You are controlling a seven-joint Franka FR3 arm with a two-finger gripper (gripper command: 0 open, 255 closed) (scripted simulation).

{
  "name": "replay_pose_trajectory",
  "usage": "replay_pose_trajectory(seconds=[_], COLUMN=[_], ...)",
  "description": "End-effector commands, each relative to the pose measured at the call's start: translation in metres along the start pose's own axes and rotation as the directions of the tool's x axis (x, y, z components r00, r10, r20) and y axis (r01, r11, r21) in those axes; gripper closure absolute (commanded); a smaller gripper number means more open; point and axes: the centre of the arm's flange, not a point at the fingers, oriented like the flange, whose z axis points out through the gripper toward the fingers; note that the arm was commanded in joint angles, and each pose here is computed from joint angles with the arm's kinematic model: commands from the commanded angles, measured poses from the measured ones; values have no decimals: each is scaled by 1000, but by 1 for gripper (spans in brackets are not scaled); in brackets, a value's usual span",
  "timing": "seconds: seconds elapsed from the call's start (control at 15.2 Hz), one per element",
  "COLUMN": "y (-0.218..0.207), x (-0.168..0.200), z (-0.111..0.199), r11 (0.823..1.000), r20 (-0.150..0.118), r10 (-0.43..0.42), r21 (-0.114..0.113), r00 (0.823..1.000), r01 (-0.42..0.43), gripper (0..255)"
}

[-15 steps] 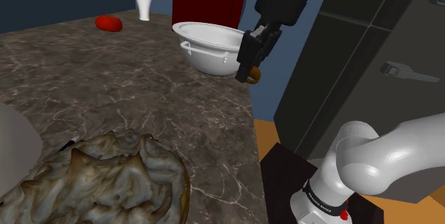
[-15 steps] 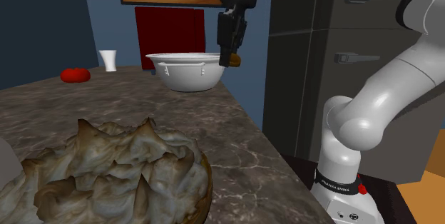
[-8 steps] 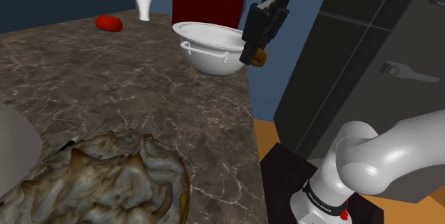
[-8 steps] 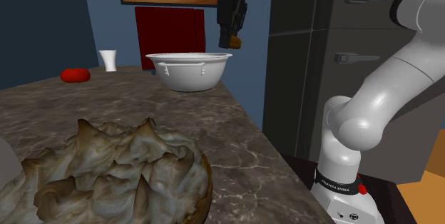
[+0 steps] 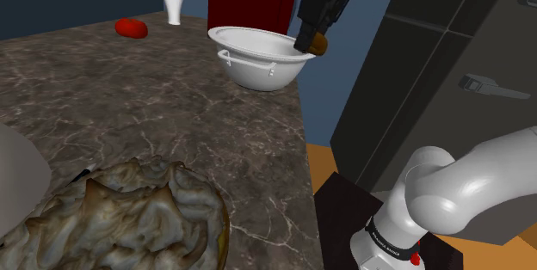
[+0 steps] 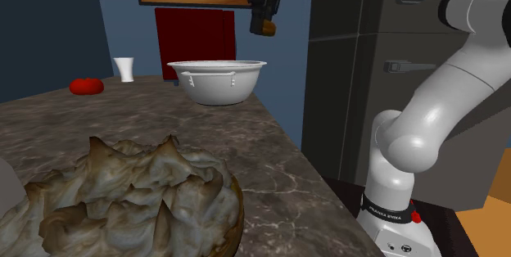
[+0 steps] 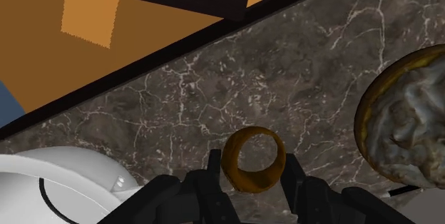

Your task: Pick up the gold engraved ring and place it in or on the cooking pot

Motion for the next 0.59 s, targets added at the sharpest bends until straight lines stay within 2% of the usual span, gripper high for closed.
replay_pose_trajectory(seconds=[0.0,0.53], y=[15,92], x=[14,85], z=[0,13], r11=[1000,1000], r20=[0,0], r10=[0,0], r21=[0,0], r00=[1000,1000], r01=[0,0], gripper=[255,255])
